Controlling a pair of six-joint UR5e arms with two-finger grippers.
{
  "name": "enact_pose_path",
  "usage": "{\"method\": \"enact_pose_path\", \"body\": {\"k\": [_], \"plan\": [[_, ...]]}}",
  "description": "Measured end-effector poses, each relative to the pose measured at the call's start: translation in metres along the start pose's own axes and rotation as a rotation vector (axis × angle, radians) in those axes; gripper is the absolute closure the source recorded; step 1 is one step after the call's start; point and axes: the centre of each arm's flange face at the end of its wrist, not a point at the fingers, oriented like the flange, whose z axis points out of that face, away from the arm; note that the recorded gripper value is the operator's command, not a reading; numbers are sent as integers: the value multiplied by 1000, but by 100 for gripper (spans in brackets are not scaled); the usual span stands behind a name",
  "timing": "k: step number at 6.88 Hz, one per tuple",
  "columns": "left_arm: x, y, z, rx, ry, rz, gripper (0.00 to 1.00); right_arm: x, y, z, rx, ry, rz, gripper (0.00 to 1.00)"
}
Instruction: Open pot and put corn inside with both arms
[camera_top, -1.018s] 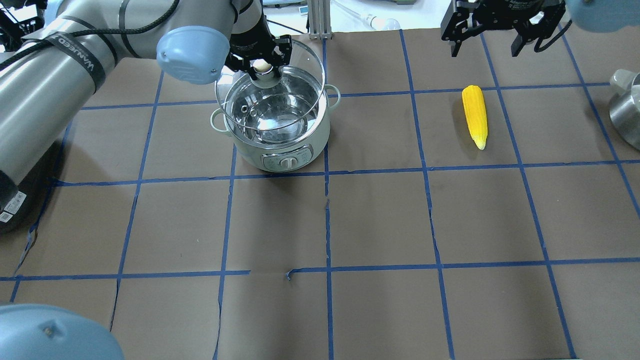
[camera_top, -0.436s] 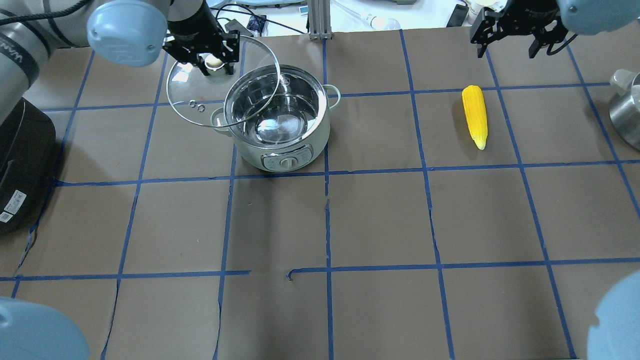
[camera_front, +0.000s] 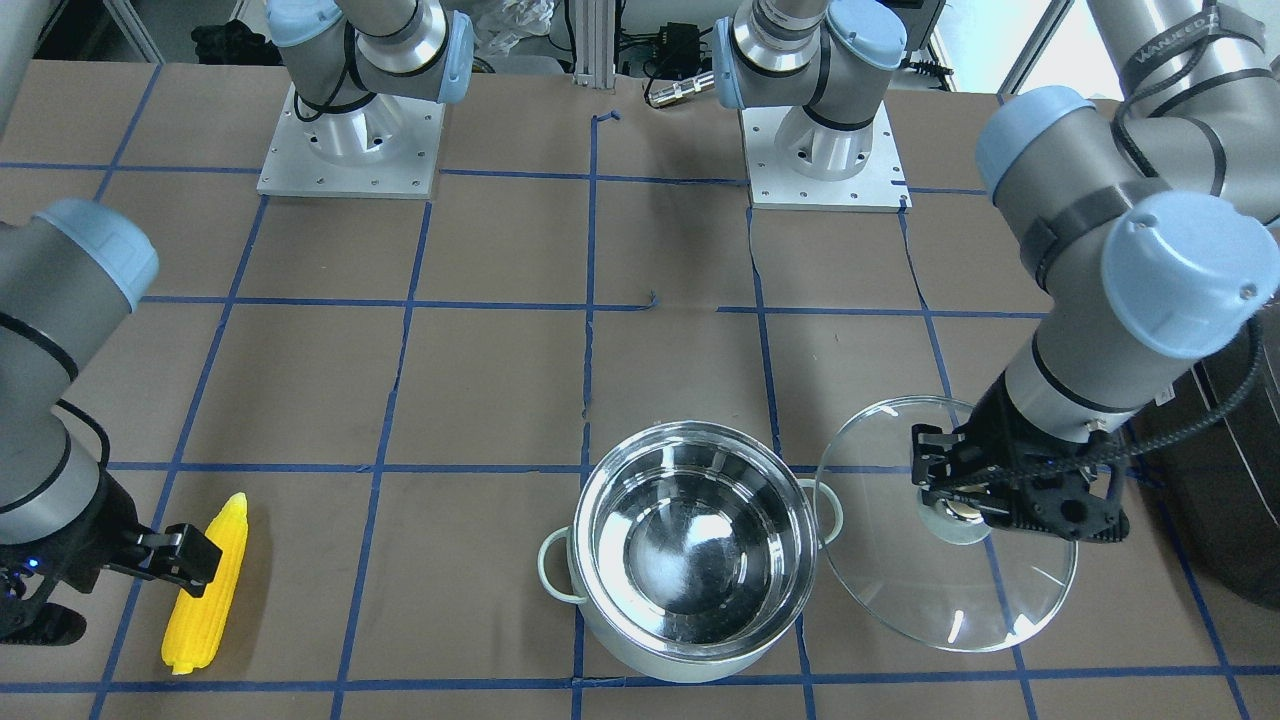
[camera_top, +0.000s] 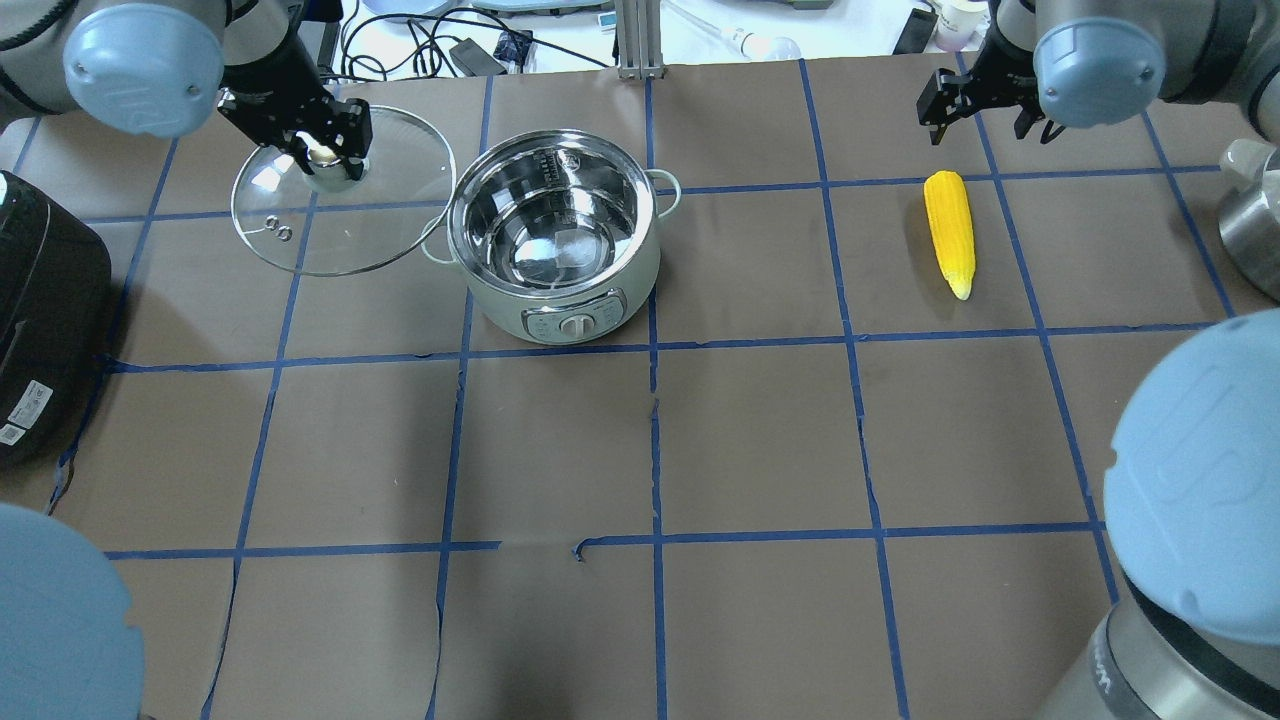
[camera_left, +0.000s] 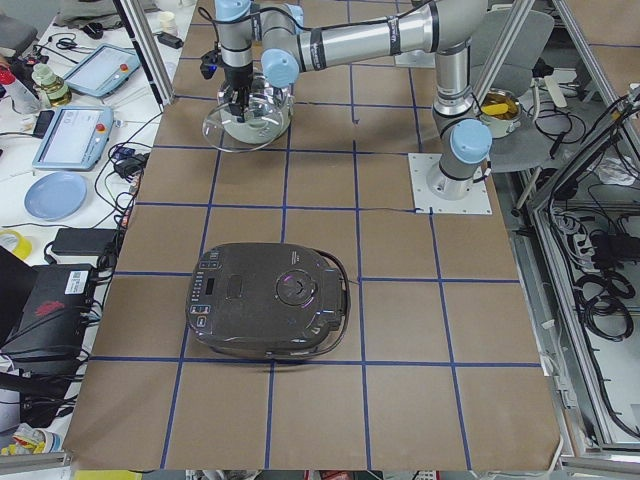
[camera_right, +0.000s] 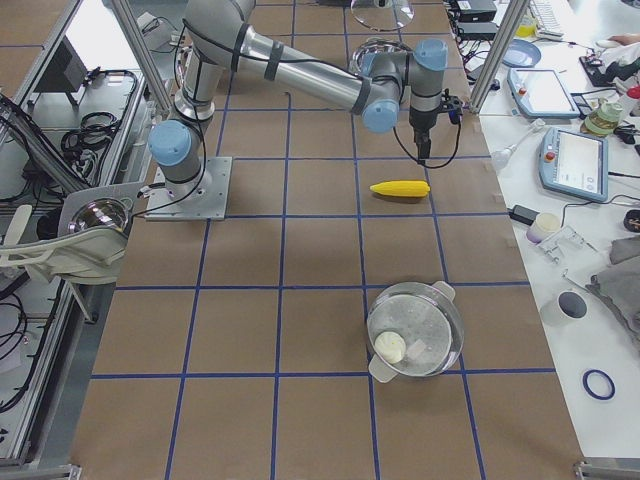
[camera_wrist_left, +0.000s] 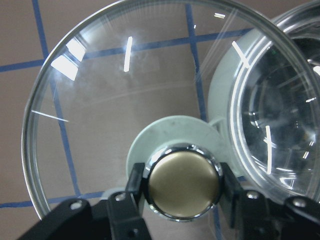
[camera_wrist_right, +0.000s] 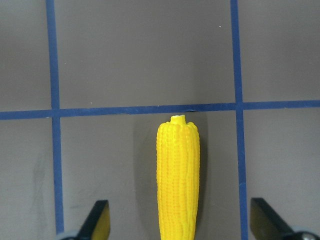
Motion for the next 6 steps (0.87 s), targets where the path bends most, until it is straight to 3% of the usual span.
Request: {"method": "enact_pose_path", "body": {"k": [2,3,4,5,6], "plan": [[-69,17,44,-24,1,32,100,17,-2,66,-8,-37,-16,0],[-95,31,70,-9,-3,36,100,20,4,87,-15,-41,-18,1],[-112,50,100,15,5,27,100,20,14,101,-32,-44,-19,8],[-124,74,128,32,27,7,100,19,21,109,-48,-46,-19,31],[-131,96,148,31,45,-15,100,19,25,112,-57,-47,-19,47]]}}
